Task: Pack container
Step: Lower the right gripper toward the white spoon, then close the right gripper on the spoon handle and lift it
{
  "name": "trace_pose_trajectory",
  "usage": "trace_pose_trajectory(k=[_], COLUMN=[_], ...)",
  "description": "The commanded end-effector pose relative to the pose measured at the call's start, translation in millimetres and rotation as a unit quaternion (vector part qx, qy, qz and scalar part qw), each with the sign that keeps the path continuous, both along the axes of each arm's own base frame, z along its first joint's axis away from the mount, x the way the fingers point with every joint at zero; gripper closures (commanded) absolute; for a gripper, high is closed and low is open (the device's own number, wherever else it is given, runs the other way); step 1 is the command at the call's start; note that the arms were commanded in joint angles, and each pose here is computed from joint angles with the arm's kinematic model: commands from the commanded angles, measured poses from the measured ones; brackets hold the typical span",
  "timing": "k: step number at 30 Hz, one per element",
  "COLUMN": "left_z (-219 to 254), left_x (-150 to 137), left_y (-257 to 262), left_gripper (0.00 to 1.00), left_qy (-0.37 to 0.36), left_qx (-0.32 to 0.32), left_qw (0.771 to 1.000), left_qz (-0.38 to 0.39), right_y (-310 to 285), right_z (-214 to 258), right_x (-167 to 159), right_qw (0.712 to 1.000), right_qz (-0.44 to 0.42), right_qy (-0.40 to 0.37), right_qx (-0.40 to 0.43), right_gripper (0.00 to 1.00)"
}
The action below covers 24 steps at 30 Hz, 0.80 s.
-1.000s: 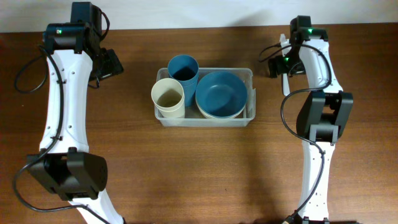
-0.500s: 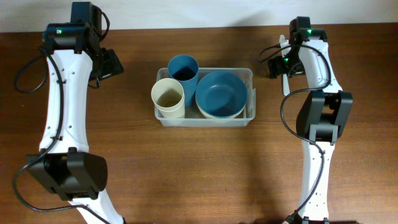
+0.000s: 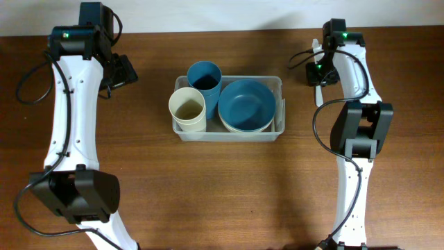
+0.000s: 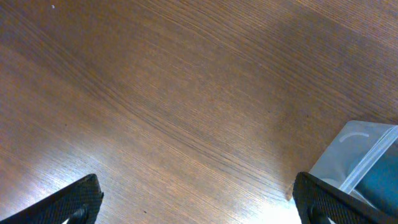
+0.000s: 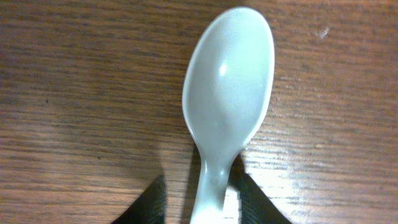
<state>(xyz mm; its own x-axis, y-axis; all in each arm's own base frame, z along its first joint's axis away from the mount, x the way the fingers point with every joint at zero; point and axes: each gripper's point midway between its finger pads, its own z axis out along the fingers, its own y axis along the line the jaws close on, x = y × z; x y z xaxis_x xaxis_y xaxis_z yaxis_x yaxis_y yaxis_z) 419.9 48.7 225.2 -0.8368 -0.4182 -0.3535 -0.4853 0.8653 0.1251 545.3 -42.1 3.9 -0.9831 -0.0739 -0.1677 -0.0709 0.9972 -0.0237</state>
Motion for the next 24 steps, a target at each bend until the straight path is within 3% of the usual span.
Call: trace_pose_trajectory(k=[1, 14, 24], left_z=[-4, -4, -4], left_x=[0, 0, 0], left_y=[5, 5, 5], left_gripper=[0.0, 0.0, 0.0], left_qy=[0.003, 0.003, 0.003], left_qx=[0.005, 0.005, 0.005], left_qw=[1.0, 1.0, 1.0], left_qz=[0.01, 0.01, 0.01], right_y=[0, 0, 0], right_z=[-16, -13, 17], right_x=[-6, -7, -3], right_qw=[1.0, 1.0, 1.0], right_qz=[-0.006, -0.006, -0.017], right_qy=[0.019, 0.022, 0.008], right_qx=[-0.005, -0.005, -0.003], right_gripper=[0.72, 0.96, 0.96])
